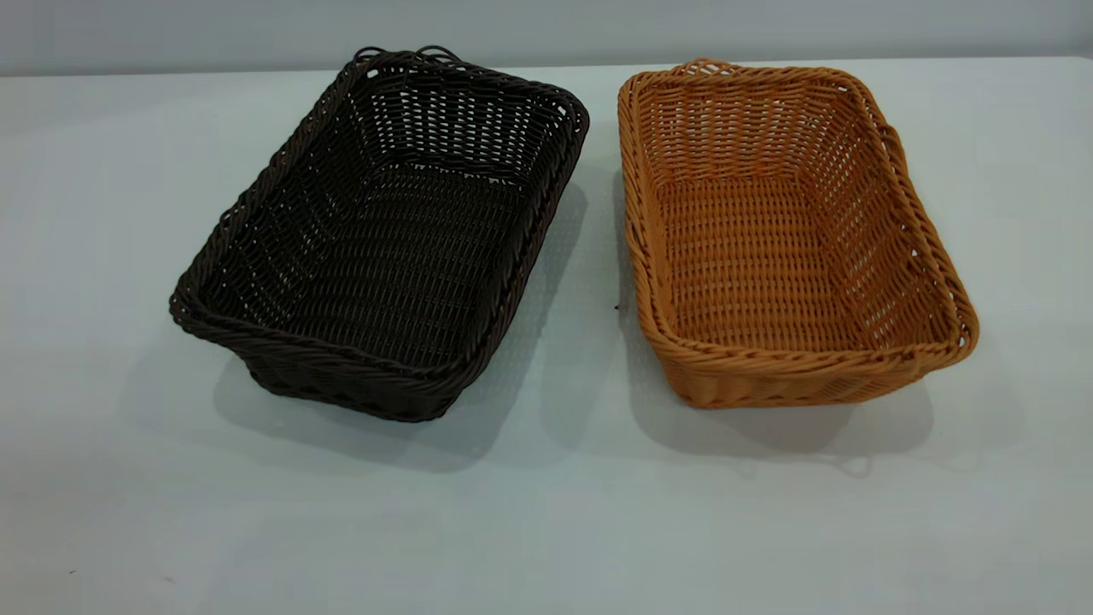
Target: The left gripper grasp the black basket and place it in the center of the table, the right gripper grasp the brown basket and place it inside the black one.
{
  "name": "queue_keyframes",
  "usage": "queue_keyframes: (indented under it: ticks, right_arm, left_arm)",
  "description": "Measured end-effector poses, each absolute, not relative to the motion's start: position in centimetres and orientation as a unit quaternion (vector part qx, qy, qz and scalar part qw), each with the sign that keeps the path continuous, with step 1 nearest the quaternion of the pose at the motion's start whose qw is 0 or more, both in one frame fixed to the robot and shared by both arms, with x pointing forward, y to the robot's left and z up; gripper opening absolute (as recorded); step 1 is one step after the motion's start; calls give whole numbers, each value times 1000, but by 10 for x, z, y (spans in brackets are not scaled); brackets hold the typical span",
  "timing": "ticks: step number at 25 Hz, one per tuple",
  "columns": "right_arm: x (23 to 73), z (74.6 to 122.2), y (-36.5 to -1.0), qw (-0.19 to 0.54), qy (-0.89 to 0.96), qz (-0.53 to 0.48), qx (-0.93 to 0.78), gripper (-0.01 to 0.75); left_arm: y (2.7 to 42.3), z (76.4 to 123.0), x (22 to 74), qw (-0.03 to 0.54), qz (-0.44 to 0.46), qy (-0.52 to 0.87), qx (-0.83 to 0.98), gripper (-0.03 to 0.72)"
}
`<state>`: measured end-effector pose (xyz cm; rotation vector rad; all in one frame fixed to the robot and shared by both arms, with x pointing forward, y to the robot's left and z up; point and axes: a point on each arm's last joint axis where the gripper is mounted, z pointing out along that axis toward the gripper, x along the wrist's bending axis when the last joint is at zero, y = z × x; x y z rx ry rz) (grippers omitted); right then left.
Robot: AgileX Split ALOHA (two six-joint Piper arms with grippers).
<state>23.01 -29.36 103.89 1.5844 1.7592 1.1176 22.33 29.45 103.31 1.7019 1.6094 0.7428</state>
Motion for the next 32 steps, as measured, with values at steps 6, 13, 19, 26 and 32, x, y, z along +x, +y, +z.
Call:
queue_keyframes:
  ticks: [6, 13, 19, 26, 32]
  right_arm:
    - [230, 1039, -291, 246, 649, 422, 584, 544]
    - [231, 1040, -293, 251, 640, 422, 591, 544]
    - [267, 1051, -282, 218, 656, 408, 597, 544]
    - [345, 1036, -254, 98, 683, 365, 626, 544]
    - [405, 984, -224, -90, 674, 296, 671, 544]
  left_arm:
    - [294, 1033, 223, 336, 285, 617, 652, 456]
    - [294, 1033, 223, 340, 279, 628, 642, 456]
    - [294, 1043, 247, 318, 248, 653, 641, 456]
    - [294, 1053, 322, 253, 196, 669, 671, 456]
    - [292, 1050, 399, 231, 178, 655, 697, 461]
